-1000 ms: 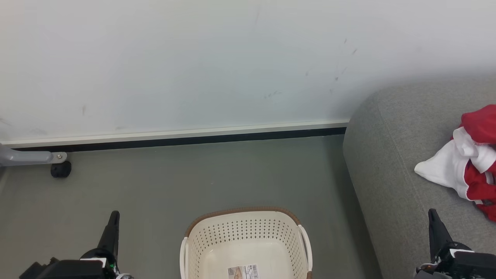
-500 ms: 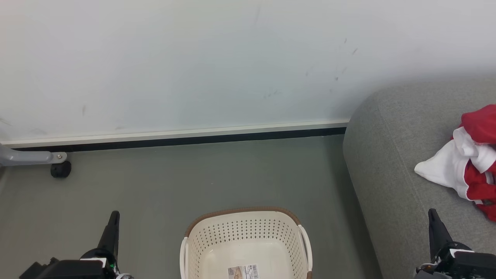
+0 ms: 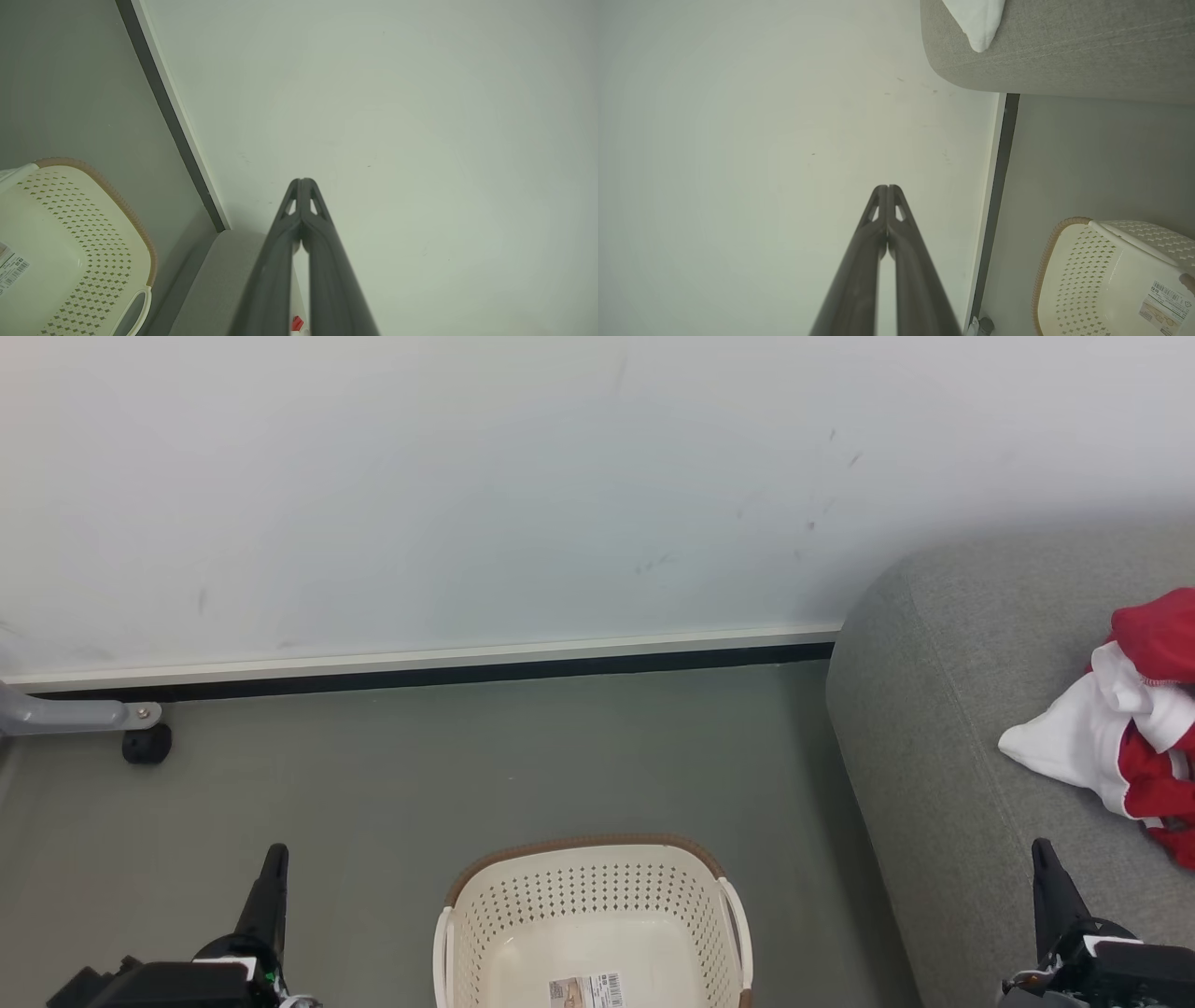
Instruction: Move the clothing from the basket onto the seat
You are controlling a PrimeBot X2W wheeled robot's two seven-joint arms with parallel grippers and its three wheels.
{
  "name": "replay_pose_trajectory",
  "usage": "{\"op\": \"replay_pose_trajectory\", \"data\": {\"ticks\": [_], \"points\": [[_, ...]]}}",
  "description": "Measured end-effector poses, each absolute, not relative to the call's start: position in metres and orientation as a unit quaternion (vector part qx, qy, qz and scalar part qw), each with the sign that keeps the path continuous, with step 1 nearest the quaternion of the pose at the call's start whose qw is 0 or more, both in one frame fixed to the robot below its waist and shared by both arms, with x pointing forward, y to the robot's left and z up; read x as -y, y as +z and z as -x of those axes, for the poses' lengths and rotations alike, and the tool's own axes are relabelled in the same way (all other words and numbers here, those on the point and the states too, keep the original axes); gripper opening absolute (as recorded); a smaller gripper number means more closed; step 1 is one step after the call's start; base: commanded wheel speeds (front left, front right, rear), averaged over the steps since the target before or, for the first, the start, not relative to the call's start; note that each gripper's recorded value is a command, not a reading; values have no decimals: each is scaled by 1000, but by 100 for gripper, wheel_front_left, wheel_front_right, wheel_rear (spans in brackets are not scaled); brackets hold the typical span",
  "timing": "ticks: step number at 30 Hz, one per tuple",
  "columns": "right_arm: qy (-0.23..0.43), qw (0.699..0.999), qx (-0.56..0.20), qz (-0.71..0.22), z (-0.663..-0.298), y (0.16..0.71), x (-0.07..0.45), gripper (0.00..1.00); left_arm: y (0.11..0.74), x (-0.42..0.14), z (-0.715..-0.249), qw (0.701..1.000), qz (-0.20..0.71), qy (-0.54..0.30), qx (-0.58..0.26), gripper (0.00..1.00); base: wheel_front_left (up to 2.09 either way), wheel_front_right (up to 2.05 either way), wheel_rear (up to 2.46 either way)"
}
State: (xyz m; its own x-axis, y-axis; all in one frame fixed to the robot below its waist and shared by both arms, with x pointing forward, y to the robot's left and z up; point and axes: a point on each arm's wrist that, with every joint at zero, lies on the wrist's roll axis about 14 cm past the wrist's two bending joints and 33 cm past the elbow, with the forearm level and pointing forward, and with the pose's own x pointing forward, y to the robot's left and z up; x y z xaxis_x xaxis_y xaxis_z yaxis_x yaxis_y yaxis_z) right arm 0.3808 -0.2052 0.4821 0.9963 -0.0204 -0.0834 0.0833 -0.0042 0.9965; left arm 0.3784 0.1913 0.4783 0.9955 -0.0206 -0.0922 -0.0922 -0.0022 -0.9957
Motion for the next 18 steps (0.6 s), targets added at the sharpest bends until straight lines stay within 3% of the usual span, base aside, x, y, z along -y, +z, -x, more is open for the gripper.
{"op": "replay_pose_trajectory", "data": {"ticks": [18], "points": [[-37,705,-22,-708,-381,482,205,0,478,-191,-378,705,707,25,-40,0,0,0,0]]}}
